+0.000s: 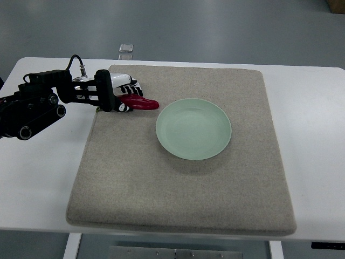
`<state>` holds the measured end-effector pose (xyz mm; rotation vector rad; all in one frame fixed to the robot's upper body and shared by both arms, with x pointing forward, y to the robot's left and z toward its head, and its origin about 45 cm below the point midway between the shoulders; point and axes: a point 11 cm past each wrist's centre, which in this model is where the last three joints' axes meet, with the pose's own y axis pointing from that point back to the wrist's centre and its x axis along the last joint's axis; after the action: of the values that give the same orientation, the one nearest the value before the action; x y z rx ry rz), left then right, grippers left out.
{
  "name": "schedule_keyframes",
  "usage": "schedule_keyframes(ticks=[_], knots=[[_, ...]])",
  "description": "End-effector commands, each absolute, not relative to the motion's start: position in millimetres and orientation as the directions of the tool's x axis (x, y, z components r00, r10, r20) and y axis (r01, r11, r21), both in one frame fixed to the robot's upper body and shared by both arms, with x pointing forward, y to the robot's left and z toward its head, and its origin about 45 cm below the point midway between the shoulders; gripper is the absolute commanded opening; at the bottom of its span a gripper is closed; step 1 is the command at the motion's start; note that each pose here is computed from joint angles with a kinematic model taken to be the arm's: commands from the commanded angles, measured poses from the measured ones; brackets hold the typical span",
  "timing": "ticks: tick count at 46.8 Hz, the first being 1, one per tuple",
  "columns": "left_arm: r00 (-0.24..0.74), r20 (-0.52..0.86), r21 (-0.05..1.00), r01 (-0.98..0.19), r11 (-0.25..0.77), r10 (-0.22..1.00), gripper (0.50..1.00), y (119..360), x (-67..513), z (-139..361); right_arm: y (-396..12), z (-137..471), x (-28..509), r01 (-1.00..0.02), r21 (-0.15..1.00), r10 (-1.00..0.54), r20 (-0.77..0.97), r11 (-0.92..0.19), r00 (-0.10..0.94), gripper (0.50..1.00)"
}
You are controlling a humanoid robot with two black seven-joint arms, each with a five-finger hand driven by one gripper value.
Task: Place red pepper on plate with left hand
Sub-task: 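Lift the pepper with the left hand and carry it over the plate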
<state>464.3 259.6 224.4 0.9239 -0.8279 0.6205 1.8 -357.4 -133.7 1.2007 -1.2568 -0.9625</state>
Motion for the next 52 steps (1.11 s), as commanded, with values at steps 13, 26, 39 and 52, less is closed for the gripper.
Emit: schedule_keyframes(ticks=[13, 26, 39, 52], knots=[[0.545, 0.831, 0.437, -0.764, 0.475, 0.113, 0.591, 260.2, 463.8, 224.8, -357.4, -133.7, 1.8, -0.094, 0.983, -0.980, 0.167, 0.158, 0.109, 0.928], [0.516, 0.848, 0.403, -0.775, 0.487, 0.120, 0.557, 255.1, 471.2, 244.3, -357.4, -133.7, 1.8, -0.094, 0.983, -0.980, 0.167, 0.158, 0.109, 0.928], [0.478, 0.872, 0.346, -0.754, 0.558, 0.106, 0.510, 225.7, 473.8, 275.6, -357.4, -133.7, 1.8, -0.094, 0.983, -0.980, 0.167, 0.158, 0.109, 0.928], [0.475, 0.877, 0.297, -0.660, 0.690, 0.077, 0.500, 172.2, 452.2, 296.0, -357.4, -133.7, 1.8, -0.094, 0.983, -0.980, 0.167, 0.158, 0.109, 0.928]])
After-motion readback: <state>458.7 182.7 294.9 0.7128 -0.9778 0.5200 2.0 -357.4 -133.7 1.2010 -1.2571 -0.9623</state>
